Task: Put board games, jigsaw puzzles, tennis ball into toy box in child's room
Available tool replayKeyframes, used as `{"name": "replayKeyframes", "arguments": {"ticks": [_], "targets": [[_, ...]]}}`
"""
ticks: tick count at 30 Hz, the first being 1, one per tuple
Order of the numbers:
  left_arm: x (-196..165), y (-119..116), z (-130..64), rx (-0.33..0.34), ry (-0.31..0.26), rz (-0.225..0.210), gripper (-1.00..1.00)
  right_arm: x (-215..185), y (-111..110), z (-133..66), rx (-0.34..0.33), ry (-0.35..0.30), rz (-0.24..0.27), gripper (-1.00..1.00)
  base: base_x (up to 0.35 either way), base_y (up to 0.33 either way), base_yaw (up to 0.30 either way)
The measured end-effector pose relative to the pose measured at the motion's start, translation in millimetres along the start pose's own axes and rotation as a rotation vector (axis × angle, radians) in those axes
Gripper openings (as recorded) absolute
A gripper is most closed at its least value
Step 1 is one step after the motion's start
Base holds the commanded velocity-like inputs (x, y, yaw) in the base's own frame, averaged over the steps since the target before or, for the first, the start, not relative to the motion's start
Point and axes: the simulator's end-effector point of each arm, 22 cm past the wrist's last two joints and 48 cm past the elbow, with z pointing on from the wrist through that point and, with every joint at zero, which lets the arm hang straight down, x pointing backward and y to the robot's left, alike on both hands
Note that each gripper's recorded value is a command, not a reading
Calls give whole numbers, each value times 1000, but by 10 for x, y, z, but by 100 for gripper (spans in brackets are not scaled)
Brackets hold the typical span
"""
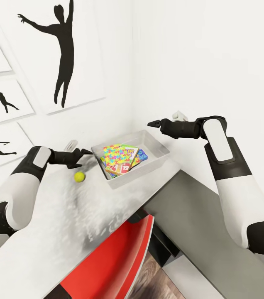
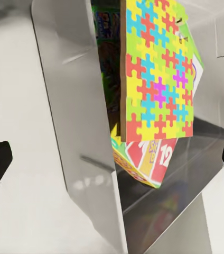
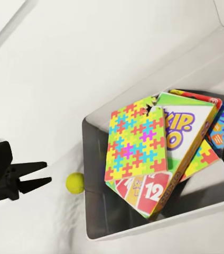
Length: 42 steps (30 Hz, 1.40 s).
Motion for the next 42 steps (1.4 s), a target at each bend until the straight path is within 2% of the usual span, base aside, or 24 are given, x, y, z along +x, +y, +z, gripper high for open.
{"name": "replayKeyframes", "arguments": {"ticks": [14,21,34,37,42], "targets": [[-76,87,-75,-12,-14,-4,100,-9,-41,-9,24,-3,-2,100,0,0,0],[-158,144,-190,-27,-31,0,100,-31,33,-34,17,-7,-7,100,0,0,0],[-192,73,-294,-38,-44,24,100,-91,135,-103,32,-20,-16,100,0,0,0],[-188,112,-315,-63,-43,42,100,-107,166,-122,30,-23,-19,100,0,0,0],[-159,239,-344,-141,-33,97,100,-126,230,-148,25,-27,-25,100,0,0,0]]}}
